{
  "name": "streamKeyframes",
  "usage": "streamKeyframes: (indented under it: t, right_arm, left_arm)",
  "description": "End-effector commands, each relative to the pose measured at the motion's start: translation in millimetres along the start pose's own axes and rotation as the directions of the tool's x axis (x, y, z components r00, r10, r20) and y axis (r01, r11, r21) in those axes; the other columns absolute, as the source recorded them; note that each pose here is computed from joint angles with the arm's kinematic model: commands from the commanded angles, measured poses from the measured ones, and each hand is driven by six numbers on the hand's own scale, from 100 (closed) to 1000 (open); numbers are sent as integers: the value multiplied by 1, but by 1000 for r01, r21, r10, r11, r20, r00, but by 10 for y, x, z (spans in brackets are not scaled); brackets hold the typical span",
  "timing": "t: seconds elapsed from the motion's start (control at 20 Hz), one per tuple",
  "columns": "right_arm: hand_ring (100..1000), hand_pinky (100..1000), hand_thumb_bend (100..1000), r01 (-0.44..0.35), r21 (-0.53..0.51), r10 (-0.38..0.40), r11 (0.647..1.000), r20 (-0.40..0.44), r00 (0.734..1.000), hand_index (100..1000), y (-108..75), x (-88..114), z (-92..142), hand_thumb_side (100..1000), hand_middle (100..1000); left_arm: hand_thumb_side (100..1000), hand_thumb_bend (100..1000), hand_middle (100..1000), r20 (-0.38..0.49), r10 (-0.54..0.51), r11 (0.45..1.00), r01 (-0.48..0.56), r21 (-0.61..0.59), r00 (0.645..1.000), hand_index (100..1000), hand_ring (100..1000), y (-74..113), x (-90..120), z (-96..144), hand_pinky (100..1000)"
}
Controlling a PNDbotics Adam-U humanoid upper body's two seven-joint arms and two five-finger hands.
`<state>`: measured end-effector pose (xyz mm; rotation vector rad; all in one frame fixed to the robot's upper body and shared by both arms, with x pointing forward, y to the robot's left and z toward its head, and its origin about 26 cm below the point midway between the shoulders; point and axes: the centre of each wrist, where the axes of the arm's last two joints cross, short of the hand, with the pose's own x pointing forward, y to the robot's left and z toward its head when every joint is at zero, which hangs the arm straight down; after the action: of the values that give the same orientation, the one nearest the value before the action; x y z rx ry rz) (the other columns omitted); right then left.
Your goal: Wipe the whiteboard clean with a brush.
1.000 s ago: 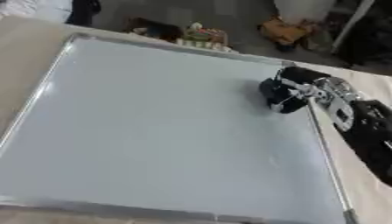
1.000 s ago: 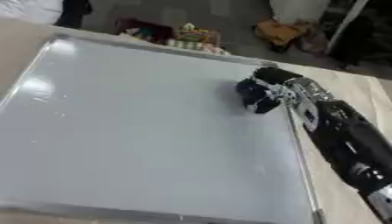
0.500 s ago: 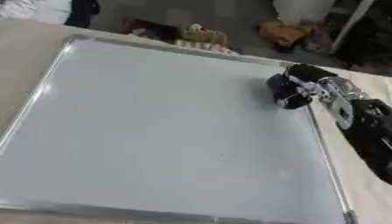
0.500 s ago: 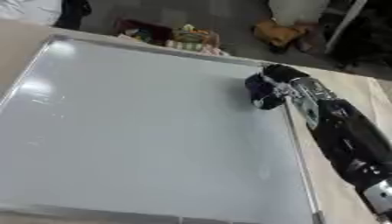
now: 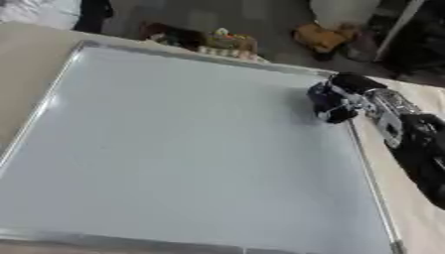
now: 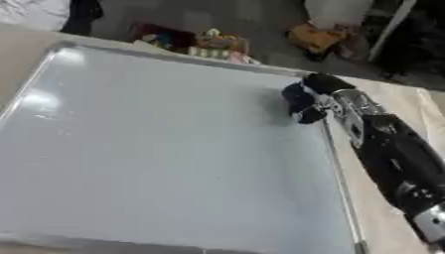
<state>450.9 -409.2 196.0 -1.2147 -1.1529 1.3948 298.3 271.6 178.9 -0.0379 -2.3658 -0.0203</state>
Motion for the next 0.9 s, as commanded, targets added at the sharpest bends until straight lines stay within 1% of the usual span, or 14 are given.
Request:
streamKeyframes:
  t: [0.05,0.5,0.7,0.9]
  right_arm:
    - [564,617,100,-15,51,15,999,-3,1000,362,99,-85,51,241,225]
    - [563,613,100,-38,105,26,994,113,993,358,69,8,111,248,227]
    - [561,610,100,-44,137,23,990,151,988,357,52,45,124,250,227]
    - [559,609,100,-50,148,23,988,181,983,357,13,94,122,251,228]
  left_arm:
    - [958,100,416,26,-5,1000,6,-8,1000,617,475,3,60,-38,432]
    - [959,100,417,20,-5,1000,5,-7,1000,617,475,8,60,-38,433]
    - [959,100,418,18,-5,1000,5,-5,1000,617,475,13,60,-36,434]
    - [961,100,418,16,-4,1000,4,-6,1000,617,476,12,59,-38,435]
